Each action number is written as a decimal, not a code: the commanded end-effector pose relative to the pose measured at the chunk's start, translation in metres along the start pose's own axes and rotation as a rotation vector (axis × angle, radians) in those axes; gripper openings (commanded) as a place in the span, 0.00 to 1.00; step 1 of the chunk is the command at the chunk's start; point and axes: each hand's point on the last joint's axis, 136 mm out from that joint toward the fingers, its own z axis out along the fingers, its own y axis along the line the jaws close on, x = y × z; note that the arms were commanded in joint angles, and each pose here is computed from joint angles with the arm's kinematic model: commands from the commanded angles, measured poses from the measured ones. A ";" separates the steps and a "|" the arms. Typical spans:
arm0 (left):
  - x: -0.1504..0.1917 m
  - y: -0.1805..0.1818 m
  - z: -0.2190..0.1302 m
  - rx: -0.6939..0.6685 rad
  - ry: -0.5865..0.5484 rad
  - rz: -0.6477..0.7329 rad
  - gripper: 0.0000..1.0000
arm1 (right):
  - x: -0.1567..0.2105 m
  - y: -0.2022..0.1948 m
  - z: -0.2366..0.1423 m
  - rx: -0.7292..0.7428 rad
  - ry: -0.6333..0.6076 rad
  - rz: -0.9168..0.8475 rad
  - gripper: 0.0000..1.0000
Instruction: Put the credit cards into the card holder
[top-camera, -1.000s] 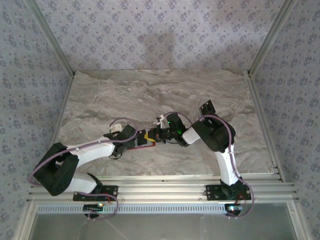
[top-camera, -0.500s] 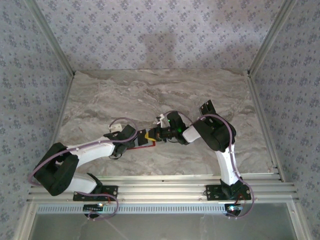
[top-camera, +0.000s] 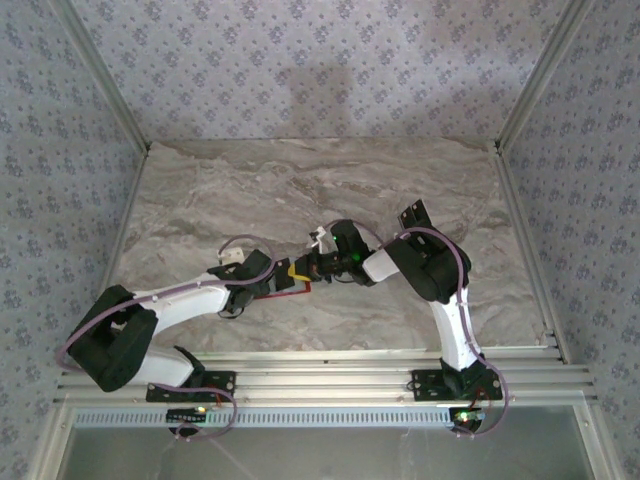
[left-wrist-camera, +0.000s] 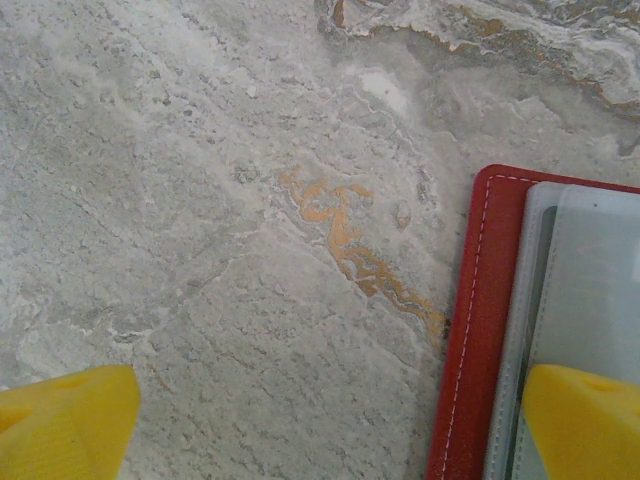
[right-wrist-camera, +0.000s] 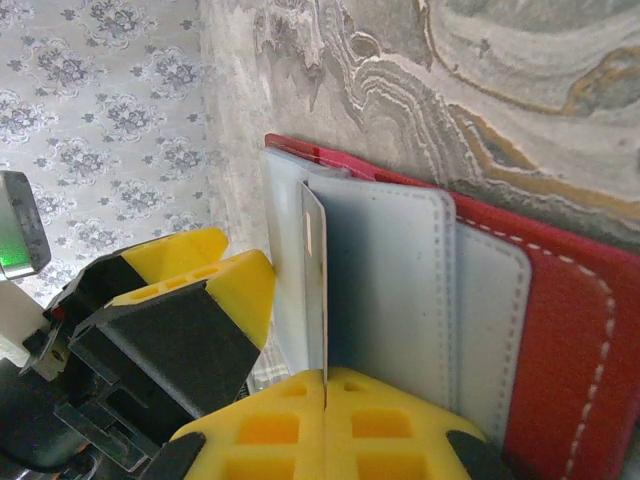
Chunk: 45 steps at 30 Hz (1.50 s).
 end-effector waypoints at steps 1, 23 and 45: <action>0.024 0.026 0.005 -0.100 0.079 0.072 0.99 | 0.014 -0.038 0.009 0.097 0.014 0.116 0.00; 0.024 0.021 0.003 -0.076 0.084 0.062 0.99 | 0.026 -0.036 0.017 0.214 0.085 0.104 0.09; -0.025 0.005 -0.019 0.085 0.085 -0.022 0.99 | 0.026 -0.046 -0.036 0.440 0.030 0.077 0.48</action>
